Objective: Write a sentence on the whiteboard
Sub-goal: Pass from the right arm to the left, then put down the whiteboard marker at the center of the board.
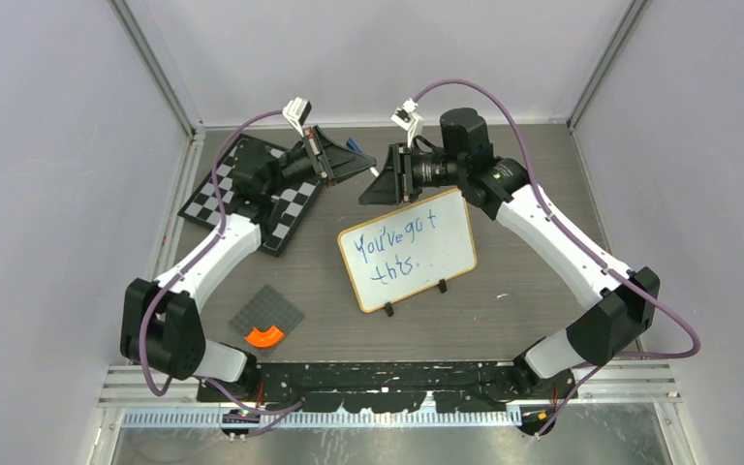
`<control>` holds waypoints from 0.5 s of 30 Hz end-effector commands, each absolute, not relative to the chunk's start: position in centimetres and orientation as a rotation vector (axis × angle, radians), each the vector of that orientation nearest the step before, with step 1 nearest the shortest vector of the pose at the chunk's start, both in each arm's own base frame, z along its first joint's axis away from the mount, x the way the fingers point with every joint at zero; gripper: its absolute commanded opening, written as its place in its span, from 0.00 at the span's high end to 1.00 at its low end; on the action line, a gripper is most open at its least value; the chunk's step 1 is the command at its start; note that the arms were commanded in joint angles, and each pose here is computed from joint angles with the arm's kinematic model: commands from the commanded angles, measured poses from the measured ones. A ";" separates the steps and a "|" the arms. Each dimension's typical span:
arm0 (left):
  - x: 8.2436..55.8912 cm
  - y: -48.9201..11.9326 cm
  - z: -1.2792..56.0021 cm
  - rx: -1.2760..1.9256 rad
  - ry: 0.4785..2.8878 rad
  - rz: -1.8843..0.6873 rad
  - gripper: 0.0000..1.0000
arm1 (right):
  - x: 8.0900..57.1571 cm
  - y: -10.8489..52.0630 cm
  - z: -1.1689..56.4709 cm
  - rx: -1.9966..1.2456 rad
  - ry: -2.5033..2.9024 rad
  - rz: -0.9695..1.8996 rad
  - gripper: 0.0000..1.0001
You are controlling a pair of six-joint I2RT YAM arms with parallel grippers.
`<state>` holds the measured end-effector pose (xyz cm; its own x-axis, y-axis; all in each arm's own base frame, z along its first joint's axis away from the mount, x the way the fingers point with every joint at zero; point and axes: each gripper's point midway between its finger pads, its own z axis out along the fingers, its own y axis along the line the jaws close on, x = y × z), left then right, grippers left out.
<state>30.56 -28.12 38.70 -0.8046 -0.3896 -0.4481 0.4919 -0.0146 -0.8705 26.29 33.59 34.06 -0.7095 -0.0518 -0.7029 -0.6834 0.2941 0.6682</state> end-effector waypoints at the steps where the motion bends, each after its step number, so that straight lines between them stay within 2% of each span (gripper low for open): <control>1: 30.9 -26.8 38.7 0.155 1.676 -1.773 1.00 | 26.0 32.1 36.2 -0.726 1.935 1.340 0.48; 3: 31.0 -26.3 37.4 0.165 1.751 -1.720 1.00 | 26.2 30.9 36.5 -0.712 1.938 1.295 0.30; 5: 30.8 -25.5 36.5 0.198 1.805 -1.657 1.00 | 26.7 29.5 36.8 -0.693 1.937 1.248 0.21; 9: 30.7 -22.7 33.8 0.265 1.964 -1.443 1.00 | 27.2 26.6 36.9 -0.660 1.953 1.157 0.18; 11: 30.9 -20.4 31.4 0.352 2.070 -1.207 1.00 | 27.3 24.8 36.6 -0.640 1.974 1.104 0.18; 12: 29.9 -19.1 29.4 0.342 2.198 -1.126 1.00 | 27.3 23.9 36.6 -0.630 1.975 1.071 0.18; 15: 29.5 -16.2 26.2 0.435 2.326 -0.883 1.00 | 27.6 21.3 35.3 -0.594 2.011 0.959 0.16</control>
